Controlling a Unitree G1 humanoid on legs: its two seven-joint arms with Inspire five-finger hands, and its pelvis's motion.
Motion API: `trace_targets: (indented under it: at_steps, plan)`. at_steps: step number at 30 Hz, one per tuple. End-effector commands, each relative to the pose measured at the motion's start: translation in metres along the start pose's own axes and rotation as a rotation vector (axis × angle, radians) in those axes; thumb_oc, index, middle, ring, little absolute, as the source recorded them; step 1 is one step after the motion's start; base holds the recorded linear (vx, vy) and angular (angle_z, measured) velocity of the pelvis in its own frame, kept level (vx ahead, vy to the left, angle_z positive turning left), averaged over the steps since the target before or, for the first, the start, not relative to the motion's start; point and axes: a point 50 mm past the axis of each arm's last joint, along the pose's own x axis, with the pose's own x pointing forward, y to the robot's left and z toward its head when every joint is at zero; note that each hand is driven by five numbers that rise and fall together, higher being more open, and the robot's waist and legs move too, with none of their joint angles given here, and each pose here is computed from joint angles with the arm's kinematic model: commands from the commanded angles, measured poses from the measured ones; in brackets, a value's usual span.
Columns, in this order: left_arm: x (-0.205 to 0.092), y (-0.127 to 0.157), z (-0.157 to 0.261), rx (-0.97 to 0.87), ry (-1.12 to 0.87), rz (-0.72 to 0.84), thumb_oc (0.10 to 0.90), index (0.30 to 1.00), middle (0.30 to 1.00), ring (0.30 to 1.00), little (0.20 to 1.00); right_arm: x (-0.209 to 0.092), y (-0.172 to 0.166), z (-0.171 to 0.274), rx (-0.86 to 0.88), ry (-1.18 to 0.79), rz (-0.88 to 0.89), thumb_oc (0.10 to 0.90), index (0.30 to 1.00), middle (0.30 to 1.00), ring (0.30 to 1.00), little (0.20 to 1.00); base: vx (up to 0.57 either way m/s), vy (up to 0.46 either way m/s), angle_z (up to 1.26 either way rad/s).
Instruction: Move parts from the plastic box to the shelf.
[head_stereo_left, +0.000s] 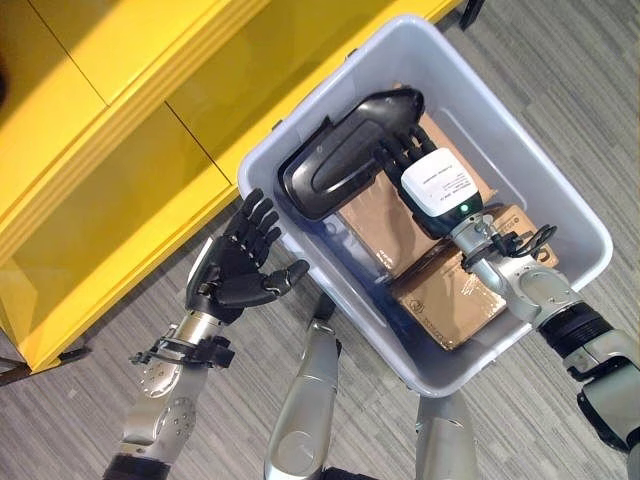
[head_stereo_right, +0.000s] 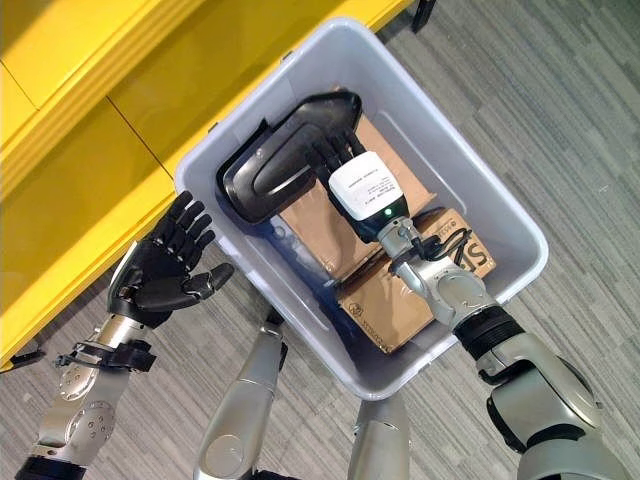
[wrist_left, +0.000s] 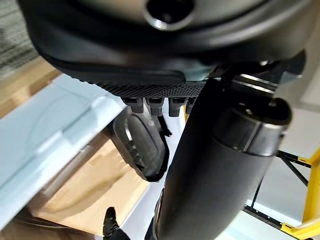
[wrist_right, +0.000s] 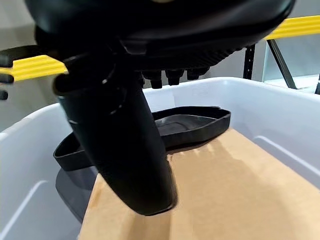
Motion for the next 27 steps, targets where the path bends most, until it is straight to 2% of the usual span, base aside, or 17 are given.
trace_targets:
  at_steps: [1, 12, 27]
  plan:
    - [0.003, -0.017, 0.033, 0.061, -0.162, -0.120, 0.900, 1.000, 1.000, 1.000, 1.000, 0.026, -0.046, 0.011, -0.089, -0.117, -0.254, 0.900, 1.000, 1.000, 1.000, 1.000, 0.00, 0.013, 0.04]
    - [0.007, -0.019, 0.033, 0.059, -0.163, -0.121, 0.900, 1.000, 1.000, 1.000, 1.000, 0.040, -0.049, 0.015, -0.159, -0.126, -0.244, 0.900, 1.000, 1.000, 1.000, 1.000, 0.00, 0.009, 0.02]
    - [0.013, -0.022, 0.030, 0.070, -0.150, -0.146, 0.900, 1.000, 1.000, 1.000, 1.000, 0.045, -0.018, -0.014, -0.126, 0.080, 0.001, 0.900, 1.000, 1.000, 1.000, 1.000, 0.00, -0.004, 0.00]
